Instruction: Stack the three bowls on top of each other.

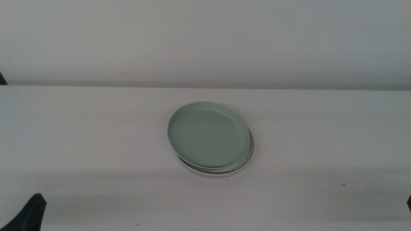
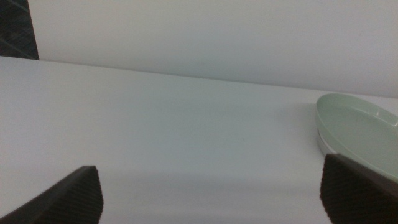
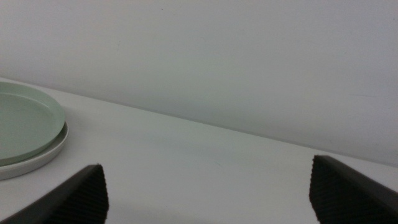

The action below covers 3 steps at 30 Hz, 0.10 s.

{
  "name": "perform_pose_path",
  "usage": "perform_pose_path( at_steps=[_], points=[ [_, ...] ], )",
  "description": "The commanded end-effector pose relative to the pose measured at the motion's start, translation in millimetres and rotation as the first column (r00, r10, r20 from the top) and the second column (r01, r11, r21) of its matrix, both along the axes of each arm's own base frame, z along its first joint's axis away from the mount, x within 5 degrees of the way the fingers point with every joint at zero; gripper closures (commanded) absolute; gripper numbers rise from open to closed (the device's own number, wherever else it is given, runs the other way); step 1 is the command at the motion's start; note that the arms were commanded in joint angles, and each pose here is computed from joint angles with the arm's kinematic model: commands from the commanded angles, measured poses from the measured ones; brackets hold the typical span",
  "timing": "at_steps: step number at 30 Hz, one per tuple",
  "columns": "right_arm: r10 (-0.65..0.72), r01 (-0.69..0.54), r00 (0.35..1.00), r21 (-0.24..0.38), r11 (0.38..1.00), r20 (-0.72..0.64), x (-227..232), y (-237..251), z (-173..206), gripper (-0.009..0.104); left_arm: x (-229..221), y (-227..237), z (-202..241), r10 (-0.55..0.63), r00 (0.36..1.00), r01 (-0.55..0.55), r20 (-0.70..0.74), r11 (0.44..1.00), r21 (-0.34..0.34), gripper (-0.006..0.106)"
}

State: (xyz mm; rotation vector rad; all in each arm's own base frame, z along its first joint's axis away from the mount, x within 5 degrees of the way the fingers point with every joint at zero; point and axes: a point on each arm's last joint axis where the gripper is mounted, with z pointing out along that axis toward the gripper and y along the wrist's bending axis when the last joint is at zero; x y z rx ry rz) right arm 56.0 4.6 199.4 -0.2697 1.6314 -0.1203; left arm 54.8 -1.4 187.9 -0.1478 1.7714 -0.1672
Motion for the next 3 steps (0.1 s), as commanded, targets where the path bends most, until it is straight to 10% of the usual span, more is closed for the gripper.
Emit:
perform_pose_path(
  at_steps=[1,3],
  points=[
    [-0.005,0.005,1.0,-0.007,1.0,-0.011,-0.5,-0.4,-12.7,0.009,-1.1,0.2,-9.8,0.003,1.0,-0.003,0.02,1.0,0.0,0.007],
    [-0.005,0.005,1.0,-0.007,1.0,-0.011,-0.5,-0.4,-12.7,0.009,-1.1,0.2,-9.8,0.003,1.0,-0.003,0.02,1.0,0.0,0.007]
  ],
)
